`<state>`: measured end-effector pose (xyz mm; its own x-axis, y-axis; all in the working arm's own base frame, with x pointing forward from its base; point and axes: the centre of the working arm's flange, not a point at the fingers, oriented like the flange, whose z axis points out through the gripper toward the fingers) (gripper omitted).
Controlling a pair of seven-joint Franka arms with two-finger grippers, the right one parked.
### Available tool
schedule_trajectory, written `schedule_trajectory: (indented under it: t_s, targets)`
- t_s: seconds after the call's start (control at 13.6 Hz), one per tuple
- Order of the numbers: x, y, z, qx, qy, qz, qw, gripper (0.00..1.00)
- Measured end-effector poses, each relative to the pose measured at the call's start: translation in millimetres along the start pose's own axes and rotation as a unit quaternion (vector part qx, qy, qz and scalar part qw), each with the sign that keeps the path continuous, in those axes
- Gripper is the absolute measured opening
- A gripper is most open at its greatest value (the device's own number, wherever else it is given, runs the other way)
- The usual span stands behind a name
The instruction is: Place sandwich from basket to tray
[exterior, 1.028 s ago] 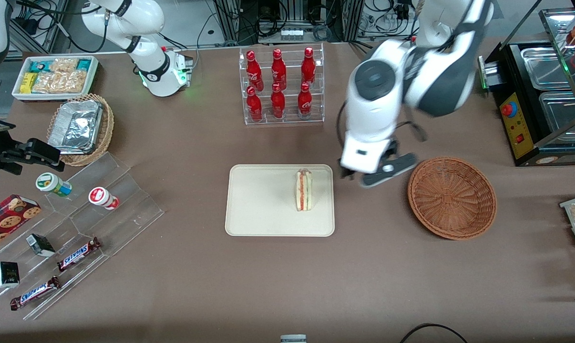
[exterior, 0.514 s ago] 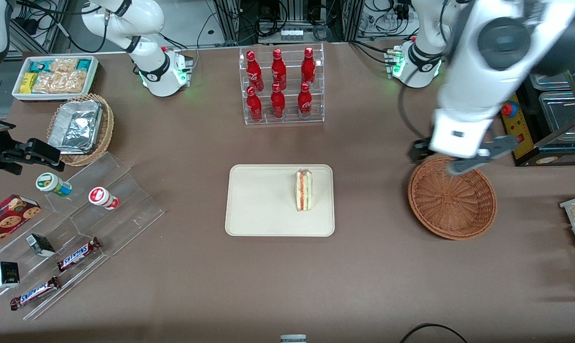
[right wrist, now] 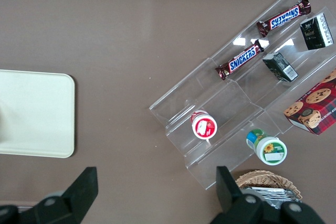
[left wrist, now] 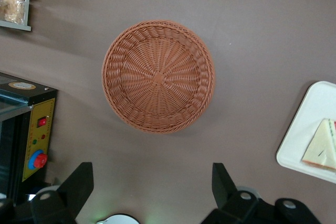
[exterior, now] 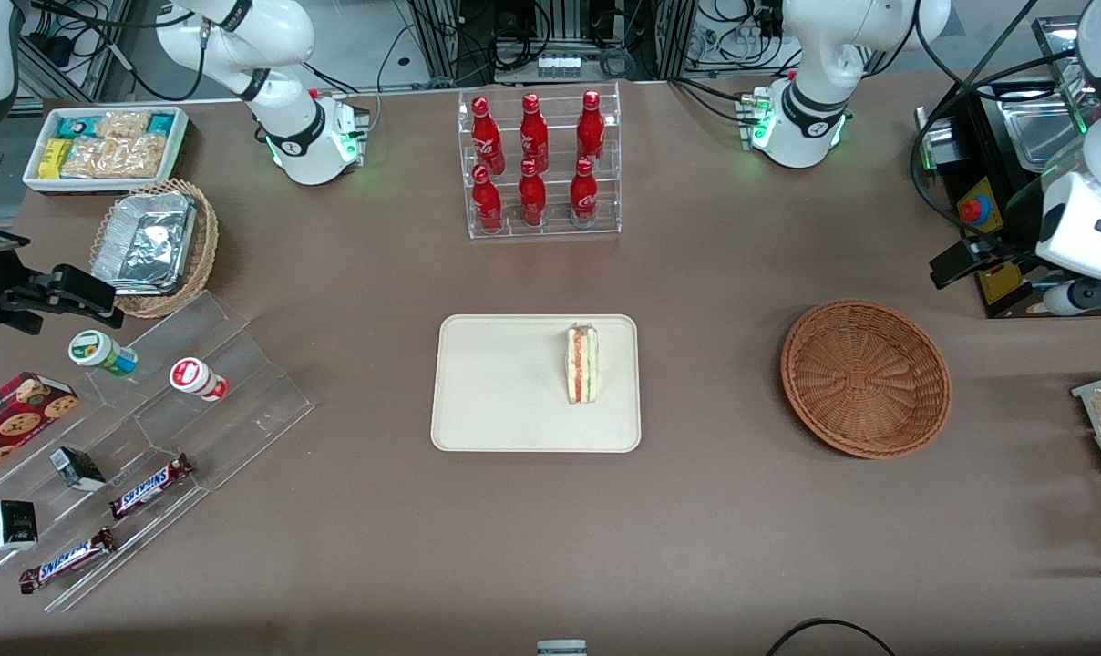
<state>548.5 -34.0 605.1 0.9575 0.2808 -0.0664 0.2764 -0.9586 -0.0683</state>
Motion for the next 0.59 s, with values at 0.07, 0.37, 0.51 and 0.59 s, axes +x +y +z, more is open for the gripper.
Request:
schedule_trajectory:
  t_s: [0.07, 0.37, 0.51, 0.59]
  targets:
    - [-4, -3, -1, -0.001, -0.001, 0.005, 1.0, 1.0]
    - [-42, -22, -21, -0.004, 0.004, 0.045, 0.999, 1.0]
    - [-56, -38, -30, -0.007, 0.01, 0.056, 0.9984, 1.0]
    - [-59, -40, -31, -0.008, 0.01, 0.06, 0.9981, 1.0]
